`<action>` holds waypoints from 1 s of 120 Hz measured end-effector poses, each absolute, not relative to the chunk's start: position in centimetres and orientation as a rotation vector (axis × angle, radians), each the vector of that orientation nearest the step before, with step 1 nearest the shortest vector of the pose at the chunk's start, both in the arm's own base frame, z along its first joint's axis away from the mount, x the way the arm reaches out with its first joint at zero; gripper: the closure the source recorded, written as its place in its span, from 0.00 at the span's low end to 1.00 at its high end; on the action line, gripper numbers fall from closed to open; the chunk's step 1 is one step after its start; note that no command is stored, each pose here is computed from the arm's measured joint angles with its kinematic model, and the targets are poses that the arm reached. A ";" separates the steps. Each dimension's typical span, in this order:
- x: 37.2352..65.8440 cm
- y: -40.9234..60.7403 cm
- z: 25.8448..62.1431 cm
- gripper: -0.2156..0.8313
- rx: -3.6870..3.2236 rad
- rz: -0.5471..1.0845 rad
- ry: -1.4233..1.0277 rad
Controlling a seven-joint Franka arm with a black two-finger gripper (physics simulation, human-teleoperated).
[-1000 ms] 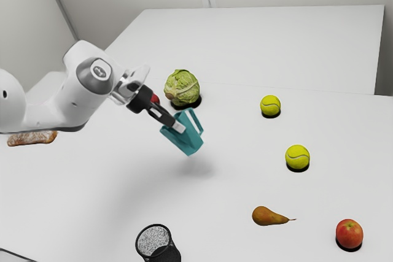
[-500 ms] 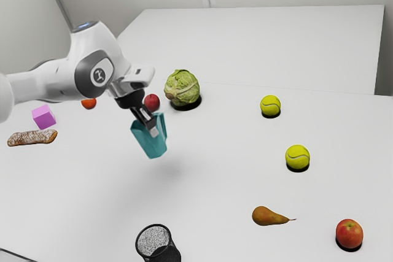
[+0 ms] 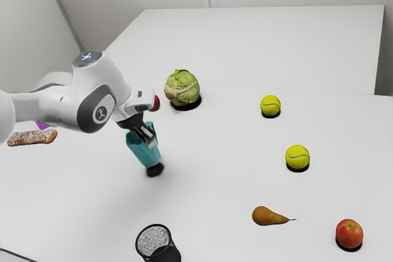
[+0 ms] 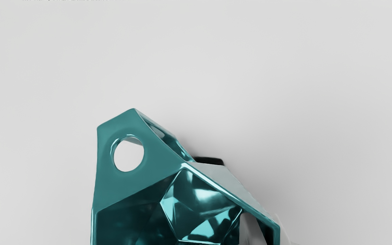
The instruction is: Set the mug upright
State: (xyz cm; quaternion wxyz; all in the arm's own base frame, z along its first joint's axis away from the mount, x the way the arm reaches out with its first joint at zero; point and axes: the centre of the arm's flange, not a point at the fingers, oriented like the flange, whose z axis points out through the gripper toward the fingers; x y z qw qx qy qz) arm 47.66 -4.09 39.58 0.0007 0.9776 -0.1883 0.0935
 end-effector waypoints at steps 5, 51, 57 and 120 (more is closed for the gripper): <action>47.5 -4.1 39.2 0.96 3.074 0.309 -0.573; 47.8 -4.1 37.3 0.96 3.087 0.376 -0.442; 47.8 -4.2 37.1 0.96 3.088 0.375 -0.430; 48.0 -4.3 35.3 0.80 3.092 0.328 -0.347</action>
